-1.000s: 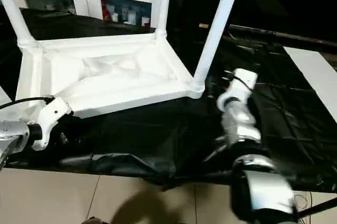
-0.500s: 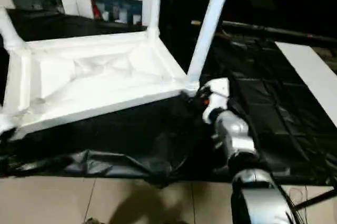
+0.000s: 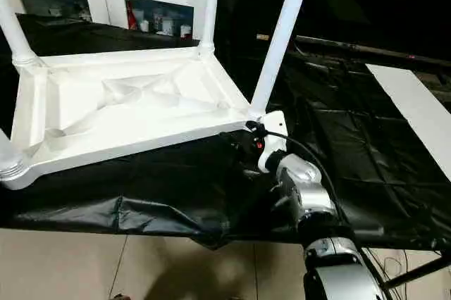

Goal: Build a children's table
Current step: Rotate leg to tighten, then rotate table base

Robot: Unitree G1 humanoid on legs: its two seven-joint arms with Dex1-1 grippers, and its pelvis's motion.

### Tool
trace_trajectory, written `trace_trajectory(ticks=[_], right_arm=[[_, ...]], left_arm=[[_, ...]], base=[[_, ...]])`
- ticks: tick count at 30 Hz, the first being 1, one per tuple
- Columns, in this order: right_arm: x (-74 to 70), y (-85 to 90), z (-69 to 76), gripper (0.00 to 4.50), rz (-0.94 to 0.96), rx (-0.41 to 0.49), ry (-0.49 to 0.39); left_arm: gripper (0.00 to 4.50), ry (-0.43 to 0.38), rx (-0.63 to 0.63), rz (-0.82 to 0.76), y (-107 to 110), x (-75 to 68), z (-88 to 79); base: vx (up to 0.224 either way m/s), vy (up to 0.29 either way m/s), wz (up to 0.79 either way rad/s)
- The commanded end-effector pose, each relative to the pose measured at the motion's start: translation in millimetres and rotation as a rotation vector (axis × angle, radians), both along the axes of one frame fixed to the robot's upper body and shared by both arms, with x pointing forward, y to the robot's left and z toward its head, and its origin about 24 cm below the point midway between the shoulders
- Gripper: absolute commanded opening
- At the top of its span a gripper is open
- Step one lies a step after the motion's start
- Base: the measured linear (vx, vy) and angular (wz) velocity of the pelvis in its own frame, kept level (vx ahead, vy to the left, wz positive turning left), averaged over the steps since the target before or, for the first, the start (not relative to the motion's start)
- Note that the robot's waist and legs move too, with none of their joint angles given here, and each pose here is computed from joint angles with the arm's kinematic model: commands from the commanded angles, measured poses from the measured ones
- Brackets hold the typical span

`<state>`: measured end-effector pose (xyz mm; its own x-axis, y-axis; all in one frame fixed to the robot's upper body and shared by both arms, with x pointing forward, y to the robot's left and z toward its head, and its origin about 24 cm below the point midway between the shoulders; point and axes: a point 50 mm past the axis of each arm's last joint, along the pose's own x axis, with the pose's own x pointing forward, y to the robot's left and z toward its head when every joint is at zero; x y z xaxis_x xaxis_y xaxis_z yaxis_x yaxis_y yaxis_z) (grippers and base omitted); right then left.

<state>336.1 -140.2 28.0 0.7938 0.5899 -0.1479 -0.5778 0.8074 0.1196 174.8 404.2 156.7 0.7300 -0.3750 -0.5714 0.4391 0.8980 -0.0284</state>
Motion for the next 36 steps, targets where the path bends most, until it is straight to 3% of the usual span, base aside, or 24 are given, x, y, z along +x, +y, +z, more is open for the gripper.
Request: trace_trajectory(ticks=[1, 3, 5, 6, 16, 22, 25, 31, 35, 36], right_arm=[[-0.5, -3.7, -3.0, 4.27, -0.016, -0.041, 0.016], [-0.5, -5.6, -8.0, 4.27, -0.05, -0.071, 0.039], [-0.5, -6.5, -10.7, 4.27, -0.07, -0.089, 0.045], [-1.5, -4.6, -13.7, 4.27, -0.073, -0.095, 0.055], [-2.0, 7.4, -17.5, 4.27, -0.059, -0.117, 0.064], [0.2, 20.3, -21.7, 4.27, -0.041, -0.156, 0.083], [3.0, 30.5, -21.7, 4.27, -0.028, -0.184, 0.088], [6.3, 37.2, -17.7, 4.27, -0.01, -0.187, 0.077], [8.7, 43.1, -16.6, 4.27, -0.003, -0.194, 0.079], [8.7, 43.2, -16.5, 4.27, -0.002, -0.194, 0.079]], left_arm=[[4.43, -0.093, -0.042, -0.019, 1.0, 4.1, 11.0], [4.43, -0.164, -0.102, -0.033, -1.5, 10.0, 15.4], [4.43, -0.182, -0.131, -0.054, -5.6, 14.1, 14.4], [4.43, -0.222, -0.206, -0.101, -16.4, 22.8, 10.8], [4.43, -0.283, -0.351, -0.255, -54.3, 52.4, 0.6], [4.43, -0.334, -0.414, -0.325, -96.7, 84.9, -8.7], [4.43, -0.293, -0.364, -0.279, -116.7, 109.1, -28.5], [4.43, -0.293, -0.444, -0.403, -146.6, 114.8, -24.7], [4.43, -0.26, -0.562, -0.636, -193.5, 108.2, -13.7], [4.43, -0.259, -0.563, -0.64, -194.2, 108.1, -13.6]], base=[[0.0, 0.0, 0.0], [0.0, 0.0, 0.0], [0.0, 0.0, 0.0], [0.0, 0.0, 0.0], [0.0, 0.0, 0.0], [0.0, 0.0, 0.0], [0.0, 0.0, 0.0], [0.0, 0.0, 0.0], [0.0, 0.0, 0.0], [0.0, 0.0, 0.0]])
